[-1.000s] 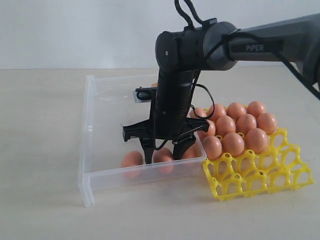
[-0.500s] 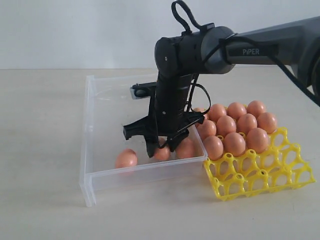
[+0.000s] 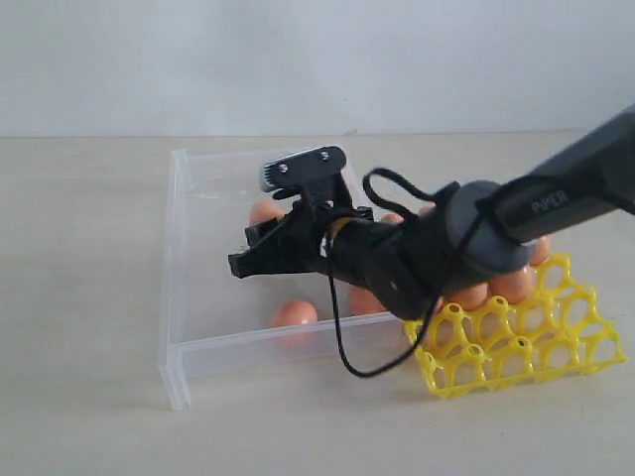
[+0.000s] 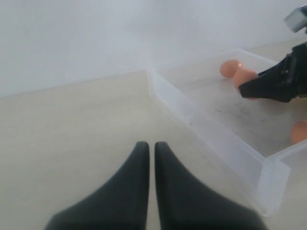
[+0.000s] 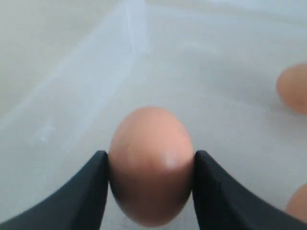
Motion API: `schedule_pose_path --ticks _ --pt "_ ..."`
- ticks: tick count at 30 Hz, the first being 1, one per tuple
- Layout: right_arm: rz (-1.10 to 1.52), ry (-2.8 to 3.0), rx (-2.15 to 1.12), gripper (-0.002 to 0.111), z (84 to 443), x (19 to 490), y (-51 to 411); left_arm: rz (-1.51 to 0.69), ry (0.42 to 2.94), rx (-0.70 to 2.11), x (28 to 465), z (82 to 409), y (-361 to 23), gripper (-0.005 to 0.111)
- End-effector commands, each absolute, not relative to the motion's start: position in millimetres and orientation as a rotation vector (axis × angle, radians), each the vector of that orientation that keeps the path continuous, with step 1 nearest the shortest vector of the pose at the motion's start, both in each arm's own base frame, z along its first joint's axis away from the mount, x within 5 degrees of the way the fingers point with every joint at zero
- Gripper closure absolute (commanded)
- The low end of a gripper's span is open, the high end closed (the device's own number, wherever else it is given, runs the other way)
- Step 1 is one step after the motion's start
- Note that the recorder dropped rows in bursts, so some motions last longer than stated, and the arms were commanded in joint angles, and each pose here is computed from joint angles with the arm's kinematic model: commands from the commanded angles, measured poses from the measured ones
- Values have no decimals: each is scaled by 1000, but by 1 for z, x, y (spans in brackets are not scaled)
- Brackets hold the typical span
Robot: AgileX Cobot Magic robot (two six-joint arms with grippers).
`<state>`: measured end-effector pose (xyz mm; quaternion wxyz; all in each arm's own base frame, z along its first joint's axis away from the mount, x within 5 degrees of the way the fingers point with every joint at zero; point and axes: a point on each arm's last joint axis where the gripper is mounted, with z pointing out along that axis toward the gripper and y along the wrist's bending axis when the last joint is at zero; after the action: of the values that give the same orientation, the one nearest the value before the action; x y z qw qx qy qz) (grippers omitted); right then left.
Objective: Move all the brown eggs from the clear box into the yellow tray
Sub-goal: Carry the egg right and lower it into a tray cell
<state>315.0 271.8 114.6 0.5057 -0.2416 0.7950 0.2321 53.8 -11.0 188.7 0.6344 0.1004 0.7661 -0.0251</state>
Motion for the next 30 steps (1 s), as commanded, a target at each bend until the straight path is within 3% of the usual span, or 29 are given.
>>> schedule_pose_path --ticks 1,6,11,15,22,30 --pt "611 1581 -428 109 130 289 241 -60 1749 235 54 188 -11 103" --pt "388 1700 -305 109 119 249 170 -60 1749 235 54 188 -11 103" --pt "207 1785 127 109 130 217 77 -60 1749 235 54 188 -11 103" --pt "148 1900 264 109 120 221 36 -60 1749 235 54 188 -11 103" --pt "332 2003 123 109 118 242 22 -60 1749 235 54 188 -11 103" --pt "317 2071 71 109 114 255 23 -60 1749 235 54 188 -11 103"
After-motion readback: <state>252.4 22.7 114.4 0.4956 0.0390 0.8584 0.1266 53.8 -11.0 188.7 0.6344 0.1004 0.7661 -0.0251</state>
